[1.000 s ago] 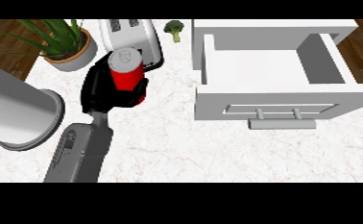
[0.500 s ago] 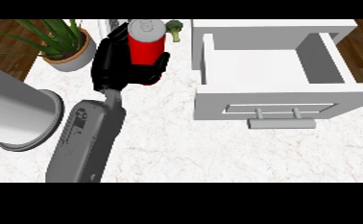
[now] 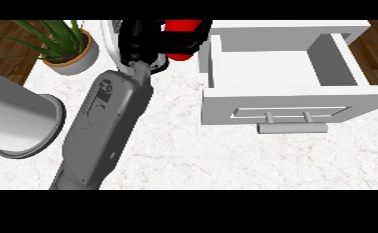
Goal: Pick up the can, place it into the drawer and close the drawer
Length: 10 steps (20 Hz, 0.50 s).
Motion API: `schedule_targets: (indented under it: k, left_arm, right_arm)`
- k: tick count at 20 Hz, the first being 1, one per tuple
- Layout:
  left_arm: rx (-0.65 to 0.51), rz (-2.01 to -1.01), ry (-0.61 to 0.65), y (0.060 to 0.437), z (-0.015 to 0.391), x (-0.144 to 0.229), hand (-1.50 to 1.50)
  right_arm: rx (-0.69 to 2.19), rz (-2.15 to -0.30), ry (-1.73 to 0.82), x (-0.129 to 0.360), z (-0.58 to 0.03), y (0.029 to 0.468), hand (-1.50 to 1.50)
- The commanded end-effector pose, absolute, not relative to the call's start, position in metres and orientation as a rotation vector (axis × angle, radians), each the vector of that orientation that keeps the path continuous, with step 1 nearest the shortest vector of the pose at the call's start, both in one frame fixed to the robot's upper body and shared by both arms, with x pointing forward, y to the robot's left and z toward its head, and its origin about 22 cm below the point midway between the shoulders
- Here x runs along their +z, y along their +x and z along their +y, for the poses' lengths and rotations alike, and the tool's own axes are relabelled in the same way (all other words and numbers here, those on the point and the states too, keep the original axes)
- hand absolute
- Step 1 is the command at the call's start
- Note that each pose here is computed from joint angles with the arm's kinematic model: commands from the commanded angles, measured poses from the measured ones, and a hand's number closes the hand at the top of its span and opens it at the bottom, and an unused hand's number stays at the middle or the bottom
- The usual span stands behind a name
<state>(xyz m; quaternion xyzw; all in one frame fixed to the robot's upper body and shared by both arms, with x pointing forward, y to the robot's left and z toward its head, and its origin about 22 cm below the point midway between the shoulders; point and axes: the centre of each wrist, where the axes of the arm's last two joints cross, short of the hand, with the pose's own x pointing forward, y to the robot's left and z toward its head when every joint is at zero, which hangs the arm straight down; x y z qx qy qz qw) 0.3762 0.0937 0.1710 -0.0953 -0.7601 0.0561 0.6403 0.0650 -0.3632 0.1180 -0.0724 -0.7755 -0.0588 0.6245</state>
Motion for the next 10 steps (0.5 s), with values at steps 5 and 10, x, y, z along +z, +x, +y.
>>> schedule_targets:
  k: [5, 10]
  left_arm:
    - [0.110, -1.751, -0.194, 0.402, 0.057, 0.199, 1.50]
    - [0.089, -1.748, -0.184, 0.402, 0.032, 0.215, 1.50]
  right_arm:
    - [-0.150, -1.788, -0.146, 0.134, -0.358, 0.078, -1.50]
    - [-0.136, -1.782, -0.145, 0.128, -0.350, 0.076, -1.50]
